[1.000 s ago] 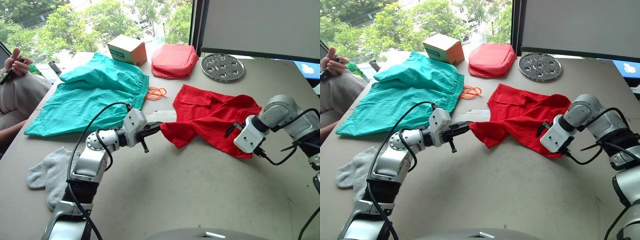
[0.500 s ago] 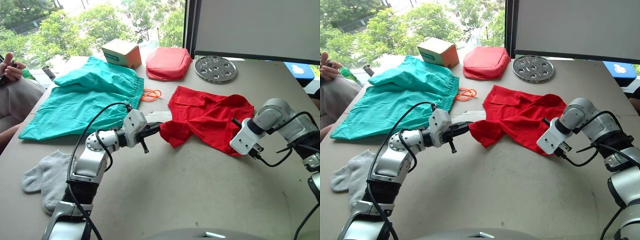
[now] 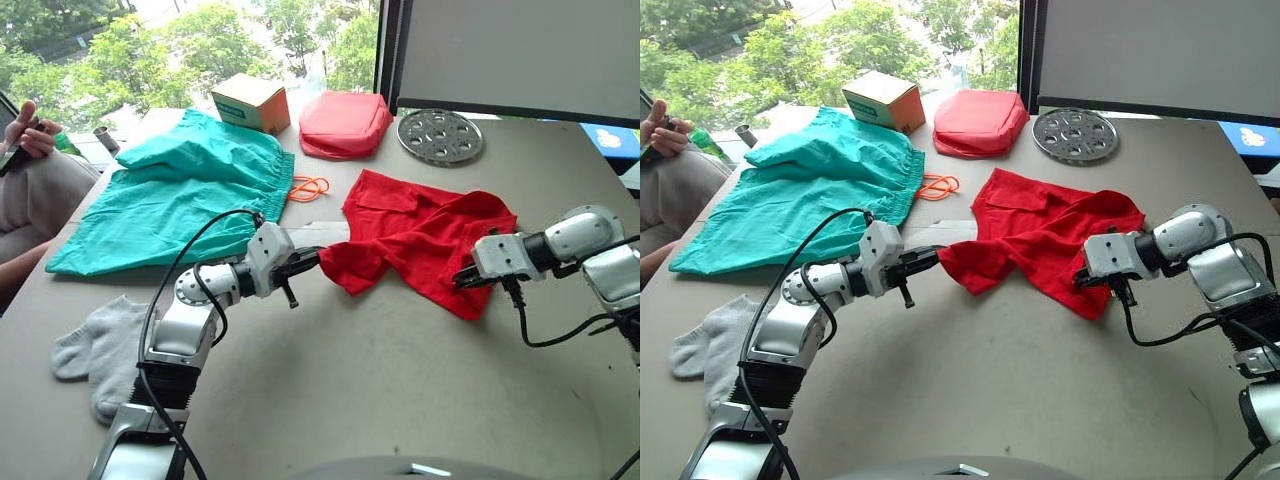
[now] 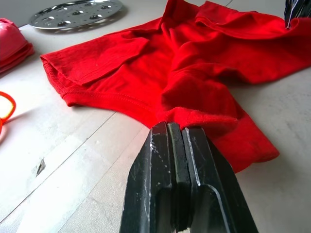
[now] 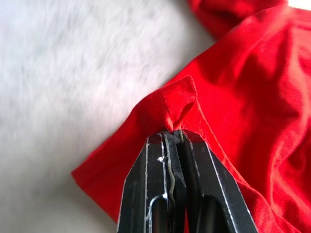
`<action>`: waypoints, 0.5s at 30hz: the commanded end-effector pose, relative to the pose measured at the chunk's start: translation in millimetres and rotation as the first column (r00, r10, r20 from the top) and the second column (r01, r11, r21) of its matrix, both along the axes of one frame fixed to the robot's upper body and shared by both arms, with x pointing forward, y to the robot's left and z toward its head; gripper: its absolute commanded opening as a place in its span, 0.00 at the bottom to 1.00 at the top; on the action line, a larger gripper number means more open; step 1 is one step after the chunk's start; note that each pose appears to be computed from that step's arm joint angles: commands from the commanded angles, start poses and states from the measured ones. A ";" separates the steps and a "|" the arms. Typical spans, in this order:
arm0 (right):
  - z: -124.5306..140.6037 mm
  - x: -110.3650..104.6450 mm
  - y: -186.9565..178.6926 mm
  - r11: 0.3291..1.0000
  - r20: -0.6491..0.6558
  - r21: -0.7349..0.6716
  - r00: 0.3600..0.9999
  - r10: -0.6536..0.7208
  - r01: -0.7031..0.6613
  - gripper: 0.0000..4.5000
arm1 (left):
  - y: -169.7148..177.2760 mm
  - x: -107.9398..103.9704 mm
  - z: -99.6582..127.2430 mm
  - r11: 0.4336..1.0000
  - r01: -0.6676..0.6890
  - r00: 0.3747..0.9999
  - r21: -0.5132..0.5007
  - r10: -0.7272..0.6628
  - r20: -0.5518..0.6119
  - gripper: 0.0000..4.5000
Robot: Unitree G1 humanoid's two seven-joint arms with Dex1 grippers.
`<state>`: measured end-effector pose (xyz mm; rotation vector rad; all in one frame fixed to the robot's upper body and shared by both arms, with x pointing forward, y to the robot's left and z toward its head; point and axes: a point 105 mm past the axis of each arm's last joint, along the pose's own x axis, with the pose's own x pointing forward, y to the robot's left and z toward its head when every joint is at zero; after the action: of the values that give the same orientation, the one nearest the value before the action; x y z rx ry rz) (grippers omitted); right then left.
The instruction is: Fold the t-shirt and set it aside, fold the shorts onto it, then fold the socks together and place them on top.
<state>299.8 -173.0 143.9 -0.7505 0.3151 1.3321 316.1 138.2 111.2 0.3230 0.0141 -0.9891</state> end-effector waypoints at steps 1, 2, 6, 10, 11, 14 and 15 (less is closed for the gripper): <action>31.1 10.7 -18.8 0.927 -0.023 0.245 0.957 -0.289 0.285 0.01 | 0.8 2.7 11.6 1.000 -0.007 0.999 -0.023 0.008 0.036 0.00; 35.5 14.2 -28.2 0.876 -0.050 0.305 0.924 -0.378 0.375 0.01 | 1.4 4.2 13.8 0.999 -0.016 0.999 -0.040 0.017 0.031 0.00; 40.0 9.8 -90.1 0.490 -0.181 0.515 0.648 -0.739 0.703 0.01 | 6.6 10.3 27.3 0.989 -0.061 0.998 -0.133 0.061 -0.005 0.00; 25.4 -11.3 -109.9 0.215 -0.307 0.554 0.437 -0.845 0.805 0.01 | 10.1 17.6 40.6 0.970 -0.102 0.994 -0.220 0.089 -0.067 0.00; 20.8 -15.2 -110.7 0.146 -0.348 0.552 0.386 -0.854 0.821 0.01 | 10.9 19.6 43.7 0.965 -0.111 0.992 -0.238 0.092 -0.089 0.00; 1.6 -21.4 -86.8 0.073 -0.430 0.498 0.318 -0.845 0.864 0.01 | 12.9 24.0 45.1 0.958 -0.142 0.978 -0.249 0.097 -0.186 0.00; -4.2 -21.8 -73.5 0.094 -0.439 0.475 0.328 -0.837 0.875 0.01 | 13.4 24.3 44.5 0.959 -0.148 0.973 -0.243 0.096 -0.211 0.00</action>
<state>280.3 -263.9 132.3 0.2191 0.2342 0.1628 341.2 150.0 143.3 -0.0053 0.0860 -0.8800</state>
